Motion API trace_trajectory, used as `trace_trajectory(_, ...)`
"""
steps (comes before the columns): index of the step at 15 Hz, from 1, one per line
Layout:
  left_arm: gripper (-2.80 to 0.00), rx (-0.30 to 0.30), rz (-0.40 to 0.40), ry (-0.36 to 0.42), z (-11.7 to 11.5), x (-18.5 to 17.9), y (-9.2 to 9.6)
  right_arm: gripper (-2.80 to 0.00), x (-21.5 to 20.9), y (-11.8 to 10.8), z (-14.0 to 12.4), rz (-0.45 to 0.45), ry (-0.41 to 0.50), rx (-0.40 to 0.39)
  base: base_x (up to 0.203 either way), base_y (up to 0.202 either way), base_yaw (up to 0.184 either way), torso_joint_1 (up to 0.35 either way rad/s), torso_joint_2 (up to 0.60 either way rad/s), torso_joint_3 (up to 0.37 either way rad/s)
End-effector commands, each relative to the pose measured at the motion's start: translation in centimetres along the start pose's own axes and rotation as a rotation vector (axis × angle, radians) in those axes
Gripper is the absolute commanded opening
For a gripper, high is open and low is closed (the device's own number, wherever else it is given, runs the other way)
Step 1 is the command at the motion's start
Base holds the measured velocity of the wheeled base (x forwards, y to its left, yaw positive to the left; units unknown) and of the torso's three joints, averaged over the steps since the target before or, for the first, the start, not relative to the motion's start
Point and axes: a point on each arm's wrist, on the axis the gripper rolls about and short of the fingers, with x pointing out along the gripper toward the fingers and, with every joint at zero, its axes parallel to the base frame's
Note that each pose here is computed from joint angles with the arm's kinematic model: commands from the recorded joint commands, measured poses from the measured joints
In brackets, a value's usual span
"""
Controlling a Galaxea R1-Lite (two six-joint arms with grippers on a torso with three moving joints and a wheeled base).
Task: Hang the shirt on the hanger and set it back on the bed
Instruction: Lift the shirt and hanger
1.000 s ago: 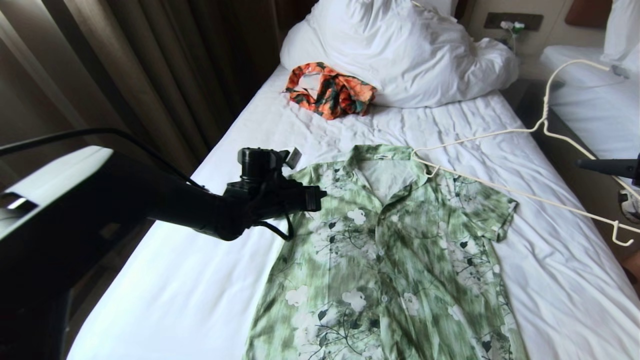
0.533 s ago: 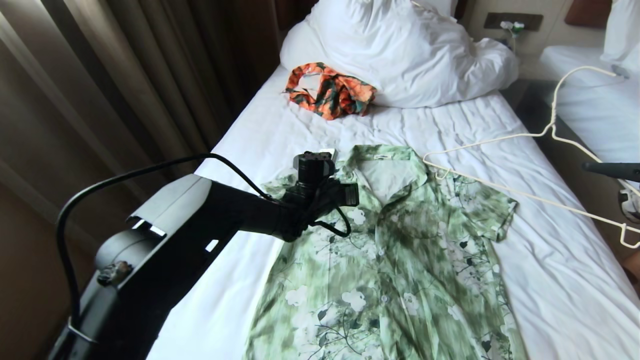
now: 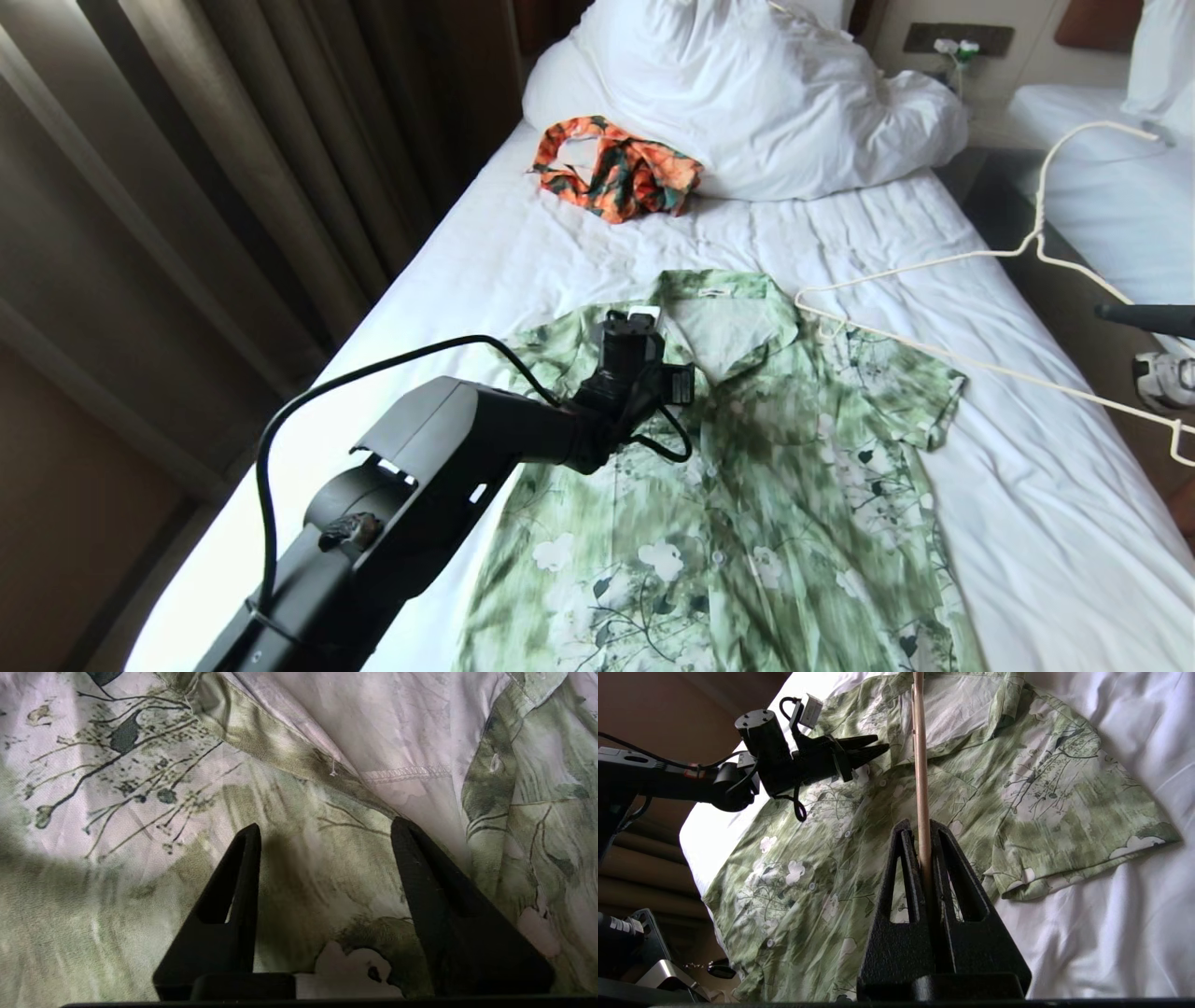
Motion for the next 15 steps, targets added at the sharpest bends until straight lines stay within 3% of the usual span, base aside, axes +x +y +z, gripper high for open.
trace_trajectory(1, 0.0, -0.001, -0.002, -0.002, -0.8, 0.3, -0.1, -2.8, -0.1, 0.2, 0.1, 0.006, -0.002, -0.005, 0.0, 0.0, 0.0, 0.0, 0.0, 0.0)
trace_trajectory(5, 0.0, -0.005, -0.018, -0.019, -0.7, 0.2, -0.8, -2.8, 0.0, 0.2, -0.2, 0.008, 0.001, -0.001, 0.0, 0.0, 0.0, 0.0, 0.0, 0.0)
trace_trajectory(7, 0.0, -0.012, -0.022, -0.07, -0.3, 0.1, -1.7, -2.8, 0.0, 0.1, -0.2, 0.007, 0.001, 0.0, 0.0, 0.0, 0.0, 0.0, 0.0, 0.0)
trace_trajectory(10, 0.0, -0.018, 0.027, -0.106, 0.3, -0.3, -2.5, -2.8, 0.1, -0.1, -0.3, 0.009, 0.004, 0.004, 0.0, 0.0, 0.0, 0.0, 0.0, 0.0)
trace_trajectory(15, 0.0, 0.003, 0.008, -0.058, -2.2, 0.4, -3.1, -2.8, 0.2, -0.3, -0.7, 0.009, 0.008, 0.014, 0.0, 0.0, 0.0, 0.0, 0.0, 0.0)
